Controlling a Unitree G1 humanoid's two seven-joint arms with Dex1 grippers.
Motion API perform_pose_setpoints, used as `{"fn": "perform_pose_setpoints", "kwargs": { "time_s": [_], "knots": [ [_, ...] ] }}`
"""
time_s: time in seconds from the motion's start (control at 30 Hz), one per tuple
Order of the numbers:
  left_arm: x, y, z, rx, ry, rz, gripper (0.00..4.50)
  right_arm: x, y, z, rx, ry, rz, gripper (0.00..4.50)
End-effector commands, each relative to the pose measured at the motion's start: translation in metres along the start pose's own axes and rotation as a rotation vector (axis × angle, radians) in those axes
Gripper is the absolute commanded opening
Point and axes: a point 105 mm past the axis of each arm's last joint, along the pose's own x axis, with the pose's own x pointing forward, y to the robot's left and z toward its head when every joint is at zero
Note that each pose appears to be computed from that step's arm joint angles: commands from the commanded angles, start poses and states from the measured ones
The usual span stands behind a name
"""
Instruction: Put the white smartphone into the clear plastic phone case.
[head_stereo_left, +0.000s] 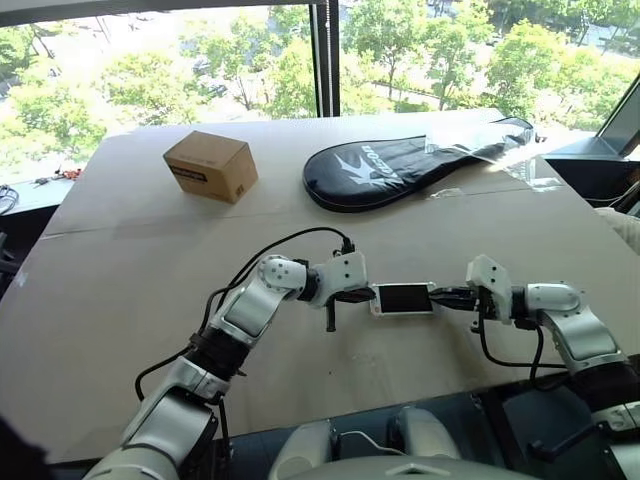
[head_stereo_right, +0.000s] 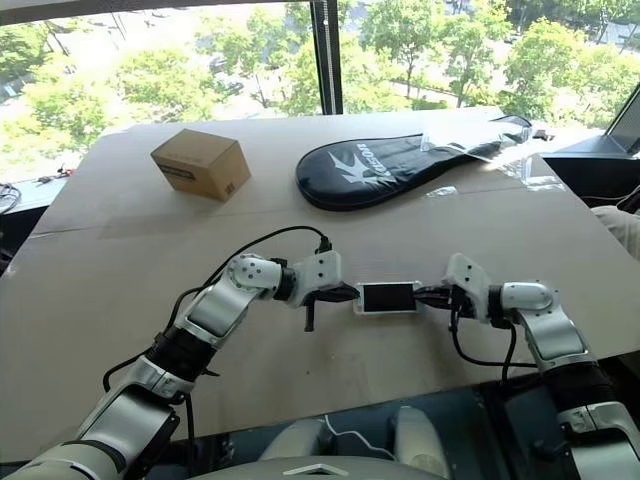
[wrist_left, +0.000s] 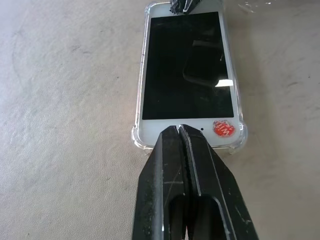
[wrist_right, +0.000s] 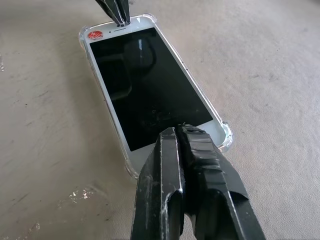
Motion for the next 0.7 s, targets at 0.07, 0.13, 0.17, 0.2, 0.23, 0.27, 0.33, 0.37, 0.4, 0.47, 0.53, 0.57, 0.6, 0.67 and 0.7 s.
{"fn": "perform_pose_setpoints", "kwargs": {
  "time_s": [0.07, 0.13, 0.17, 0.2, 0.23, 0.27, 0.33, 0.37, 0.4, 0.47, 0.53, 0.57, 0.6, 0.67, 0.7],
  "knots": [
    [-0.013, 0.012, 0.025, -0.009, -0.165, 0.086, 0.0, 0.0, 0.017, -0.018, 0.172, -0.028, 0.06, 0.3],
    [-0.023, 0.015, 0.029, -0.037, -0.224, 0.115, 0.0, -0.012, 0.01, 0.001, 0.169, -0.113, 0.053, 0.84],
    [-0.035, 0.017, 0.029, -0.07, -0.266, 0.137, 0.25, -0.023, 0.003, 0.018, 0.157, -0.176, 0.039, 1.36],
    [-0.043, 0.019, 0.03, -0.091, -0.293, 0.151, 0.52, -0.031, -0.001, 0.029, 0.147, -0.214, 0.033, 1.76],
    [-0.054, 0.021, 0.027, -0.116, -0.308, 0.169, 0.9, -0.041, -0.008, 0.043, 0.136, -0.266, 0.016, 2.37],
    [-0.06, 0.021, 0.025, -0.132, -0.314, 0.18, 1.19, -0.047, -0.012, 0.052, 0.131, -0.298, 0.006, 2.69],
    [-0.077, 0.025, 0.018, -0.164, -0.324, 0.226, 2.08, -0.065, -0.022, 0.065, 0.097, -0.329, -0.025, 3.63],
    [-0.089, 0.024, 0.012, -0.183, -0.32, 0.25, 2.47, -0.074, -0.025, 0.065, 0.087, -0.317, -0.03, 4.05],
    [-0.099, 0.022, 0.006, -0.197, -0.316, 0.264, 2.83, -0.081, -0.028, 0.063, 0.084, -0.304, -0.034, 4.41],
    [-0.121, 0.014, -0.008, -0.213, -0.28, 0.304, 3.85, -0.097, -0.035, 0.053, 0.1, -0.266, -0.052, 4.5],
    [-0.134, 0.003, -0.019, -0.241, -0.234, 0.302, 4.49, -0.108, -0.042, 0.043, 0.111, -0.238, -0.07, 4.5],
    [-0.137, 0.0, -0.021, -0.248, -0.221, 0.297, 4.49, -0.111, -0.043, 0.041, 0.111, -0.231, -0.073, 4.5],
    [-0.14, -0.004, -0.024, -0.253, -0.207, 0.295, 4.49, -0.113, -0.045, 0.037, 0.111, -0.215, -0.072, 4.5],
    [-0.15, -0.008, -0.029, -0.252, -0.17, 0.313, 4.49, -0.115, -0.05, 0.031, 0.108, -0.178, -0.072, 4.5],
    [-0.152, -0.009, -0.03, -0.244, -0.153, 0.324, 4.49, -0.115, -0.052, 0.031, 0.113, -0.175, -0.074, 4.5]
  ]
}}
